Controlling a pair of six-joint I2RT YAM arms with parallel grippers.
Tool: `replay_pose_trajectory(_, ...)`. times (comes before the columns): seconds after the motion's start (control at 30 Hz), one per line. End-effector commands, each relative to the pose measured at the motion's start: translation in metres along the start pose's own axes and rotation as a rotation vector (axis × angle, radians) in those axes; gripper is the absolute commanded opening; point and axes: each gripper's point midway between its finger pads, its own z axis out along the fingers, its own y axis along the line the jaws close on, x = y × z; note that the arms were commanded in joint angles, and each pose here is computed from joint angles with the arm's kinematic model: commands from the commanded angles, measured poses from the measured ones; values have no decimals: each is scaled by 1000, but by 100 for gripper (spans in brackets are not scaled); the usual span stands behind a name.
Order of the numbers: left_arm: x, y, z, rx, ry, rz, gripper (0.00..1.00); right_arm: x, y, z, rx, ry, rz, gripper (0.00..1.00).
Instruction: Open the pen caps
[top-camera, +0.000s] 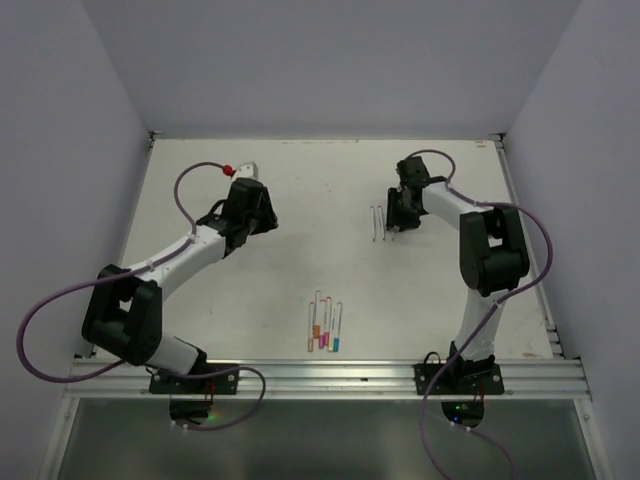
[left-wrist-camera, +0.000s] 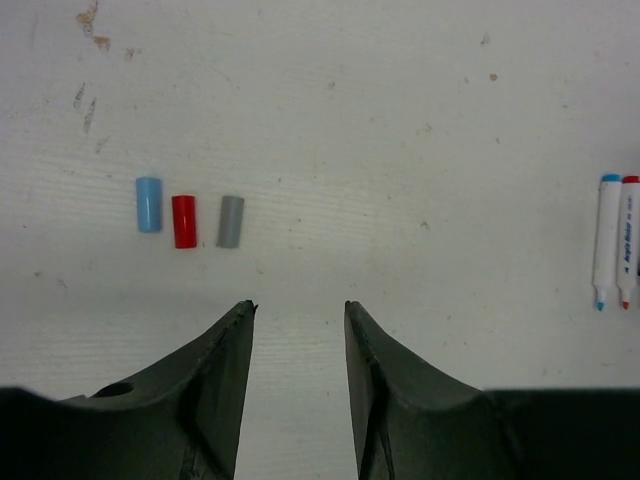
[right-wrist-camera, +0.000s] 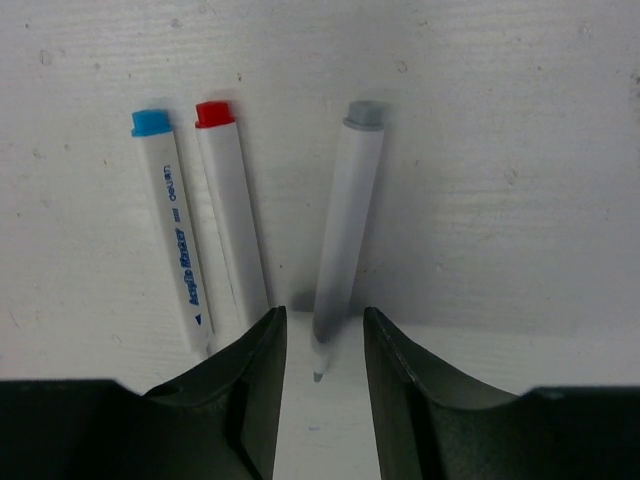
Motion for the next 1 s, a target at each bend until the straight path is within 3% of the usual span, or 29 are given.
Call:
replay_pose_trajectory(0.0, -10, -24, -33, 158, -43, -24, 45, -17, 8, -41, -47, -96, -4, 43)
replay_pose_trajectory(0.17, 0, -38, -72, 320, -39, -64, 50, -5, 4, -98, -40, -169, 5, 59)
replay_pose_trajectory(0.3, 14, -43, -108, 460, -52, -129, 56, 38, 25, -129, -37, -197, -94, 79)
replay_pose_trajectory(0.5, 30, -43, -137, 560, -42, -200, 59, 98, 52, -145, -140, -164, -105, 90)
replay_pose_trajectory(0.67, 40, -47, -141, 595, 0, -201, 60, 126, 69, -139, -233, -135, -57, 86)
replay_pose_trajectory(0.97, 45, -55, -141, 641, 34, -183, 61, 158, 99, -121, -176, -79, -93, 62)
